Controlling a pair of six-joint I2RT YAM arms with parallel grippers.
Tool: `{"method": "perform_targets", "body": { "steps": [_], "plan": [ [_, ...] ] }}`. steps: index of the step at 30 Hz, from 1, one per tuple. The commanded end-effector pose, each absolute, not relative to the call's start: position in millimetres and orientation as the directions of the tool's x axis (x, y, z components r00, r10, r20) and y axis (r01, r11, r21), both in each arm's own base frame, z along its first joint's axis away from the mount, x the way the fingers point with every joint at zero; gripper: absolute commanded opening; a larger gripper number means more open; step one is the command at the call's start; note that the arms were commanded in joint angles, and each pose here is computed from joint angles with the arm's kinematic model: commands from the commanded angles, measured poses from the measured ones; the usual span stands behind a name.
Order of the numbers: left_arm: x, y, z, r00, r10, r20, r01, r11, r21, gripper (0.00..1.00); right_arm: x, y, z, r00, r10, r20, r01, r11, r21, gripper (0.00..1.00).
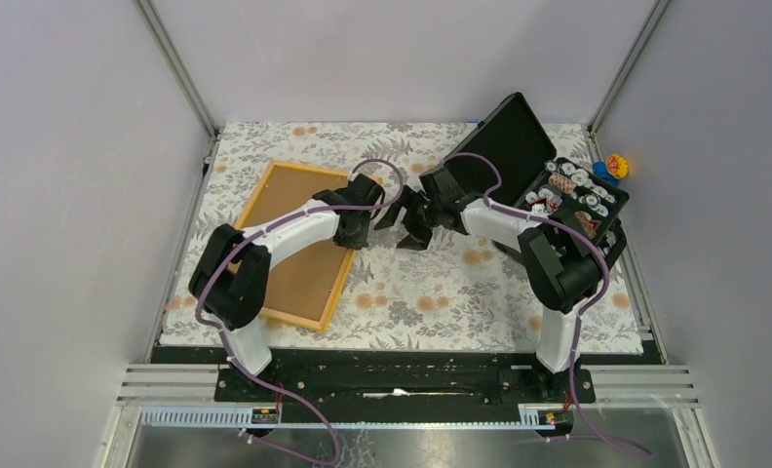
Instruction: Put the photo into the frame
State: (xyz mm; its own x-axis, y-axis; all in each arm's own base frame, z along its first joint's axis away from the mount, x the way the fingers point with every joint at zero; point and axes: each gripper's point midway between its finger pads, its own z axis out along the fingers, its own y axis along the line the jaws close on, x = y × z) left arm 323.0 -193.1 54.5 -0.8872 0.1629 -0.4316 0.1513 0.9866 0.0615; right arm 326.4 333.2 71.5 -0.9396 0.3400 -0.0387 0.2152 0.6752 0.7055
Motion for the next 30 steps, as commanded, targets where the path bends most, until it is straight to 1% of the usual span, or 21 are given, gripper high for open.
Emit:
{"method": "perform_targets", "body": {
  "steps": [1, 4, 6, 10, 15, 17, 18, 21, 24, 26, 27, 28, 29, 30],
  "plan": [
    [328, -197, 95, -0.839, 0.112, -0.532, 0.135, 0.991, -0.005, 0.00, 358, 352, 88, -0.895, 0.446, 0.006, 0.296, 0.583, 0.756, 0.83],
    [323, -199, 104, -0.832, 0.111, -0.544, 0.151, 0.988, -0.029, 0.00, 367, 362, 86, -0.895, 0.445, 0.022, 0.301, 0.569, 0.765, 0.81],
    [321, -201, 111, -0.825, 0.109, -0.555, 0.164, 0.985, -0.051, 0.00, 372, 372, 86, -0.902, 0.431, 0.018, 0.279, 0.551, 0.786, 0.78],
    [316, -206, 124, -0.812, 0.108, -0.574, 0.195, 0.976, -0.093, 0.00, 376, 391, 89, -0.907, 0.421, -0.004, 0.247, 0.539, 0.805, 0.77],
    [311, -204, 131, -0.802, 0.110, -0.588, 0.209, 0.973, -0.102, 0.00, 376, 410, 86, -0.916, 0.401, -0.003, 0.231, 0.535, 0.812, 0.76],
    [309, -203, 132, -0.800, 0.110, -0.590, 0.212, 0.972, -0.105, 0.00, 373, 418, 85, -0.918, 0.397, 0.005, 0.233, 0.527, 0.817, 0.74],
    [308, -204, 133, -0.802, 0.110, -0.588, 0.214, 0.970, -0.112, 0.00, 371, 422, 83, -0.920, 0.393, 0.014, 0.235, 0.523, 0.819, 0.71],
    [307, -208, 139, -0.798, 0.101, -0.595, 0.223, 0.965, -0.135, 0.00, 366, 432, 87, -0.920, 0.391, 0.031, 0.239, 0.495, 0.836, 0.58],
    [306, -209, 147, -0.790, 0.097, -0.605, 0.229, 0.963, -0.144, 0.00, 363, 438, 103, -0.918, 0.396, 0.016, 0.219, 0.473, 0.854, 0.43],
    [305, -210, 156, -0.783, 0.102, -0.613, 0.236, 0.961, -0.141, 0.00, 364, 434, 114, -0.905, 0.426, 0.013, 0.230, 0.461, 0.857, 0.27],
    [305, -209, 160, -0.778, 0.100, -0.620, 0.233, 0.963, -0.137, 0.00, 365, 433, 120, -0.898, 0.439, 0.016, 0.238, 0.456, 0.858, 0.20],
    [305, -208, 166, -0.773, 0.099, -0.627, 0.229, 0.965, -0.131, 0.00, 365, 432, 127, -0.897, 0.442, 0.012, 0.236, 0.455, 0.858, 0.16],
    [305, -208, 172, -0.766, 0.100, -0.635, 0.228, 0.966, -0.122, 0.06, 365, 432, 132, -0.897, 0.442, 0.011, 0.239, 0.462, 0.854, 0.11],
    [305, -207, 180, -0.754, 0.102, -0.649, 0.221, 0.969, -0.106, 0.19, 365, 432, 137, -0.897, 0.441, 0.015, 0.245, 0.470, 0.848, 0.01]
  ]
}}
